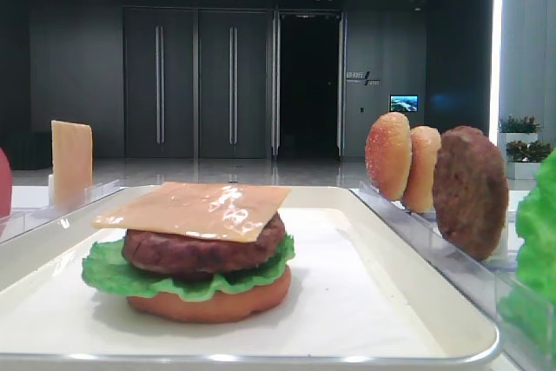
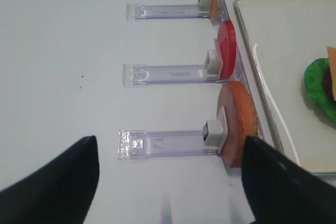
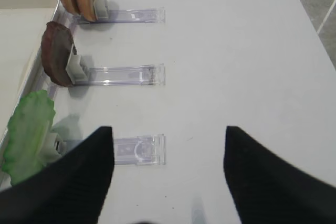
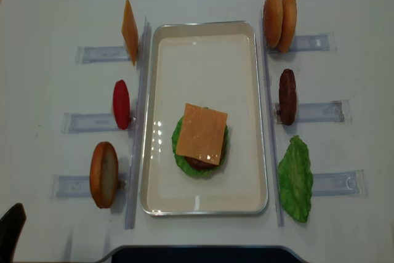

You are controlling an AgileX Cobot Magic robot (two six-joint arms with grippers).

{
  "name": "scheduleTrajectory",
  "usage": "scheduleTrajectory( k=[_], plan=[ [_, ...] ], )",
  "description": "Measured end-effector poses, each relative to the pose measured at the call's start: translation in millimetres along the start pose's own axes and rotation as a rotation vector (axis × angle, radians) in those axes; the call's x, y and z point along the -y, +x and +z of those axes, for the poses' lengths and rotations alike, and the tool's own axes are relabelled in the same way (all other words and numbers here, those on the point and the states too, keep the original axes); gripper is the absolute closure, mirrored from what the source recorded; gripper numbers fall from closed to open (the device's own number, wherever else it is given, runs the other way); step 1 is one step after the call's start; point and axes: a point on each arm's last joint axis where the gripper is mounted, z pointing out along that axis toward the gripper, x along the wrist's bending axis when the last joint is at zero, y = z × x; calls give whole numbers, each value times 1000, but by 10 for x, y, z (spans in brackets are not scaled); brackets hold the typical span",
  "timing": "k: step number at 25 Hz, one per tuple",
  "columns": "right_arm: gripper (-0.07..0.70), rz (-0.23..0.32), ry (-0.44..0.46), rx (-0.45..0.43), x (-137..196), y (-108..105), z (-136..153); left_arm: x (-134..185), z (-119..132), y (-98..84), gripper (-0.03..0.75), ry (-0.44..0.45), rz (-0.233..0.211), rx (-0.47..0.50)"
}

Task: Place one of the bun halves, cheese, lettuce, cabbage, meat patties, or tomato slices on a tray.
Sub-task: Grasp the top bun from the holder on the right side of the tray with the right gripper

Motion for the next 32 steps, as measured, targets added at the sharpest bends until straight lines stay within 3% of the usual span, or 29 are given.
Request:
scheduleTrajectory(
  k=[24,32],
  plan=[
    [171,13,-6,-1,-6,1,0,0,0,0,364,0,0,0],
    [171,50,184,-37,-233,-3,227,0,0,0,410,0,0,0]
  ],
)
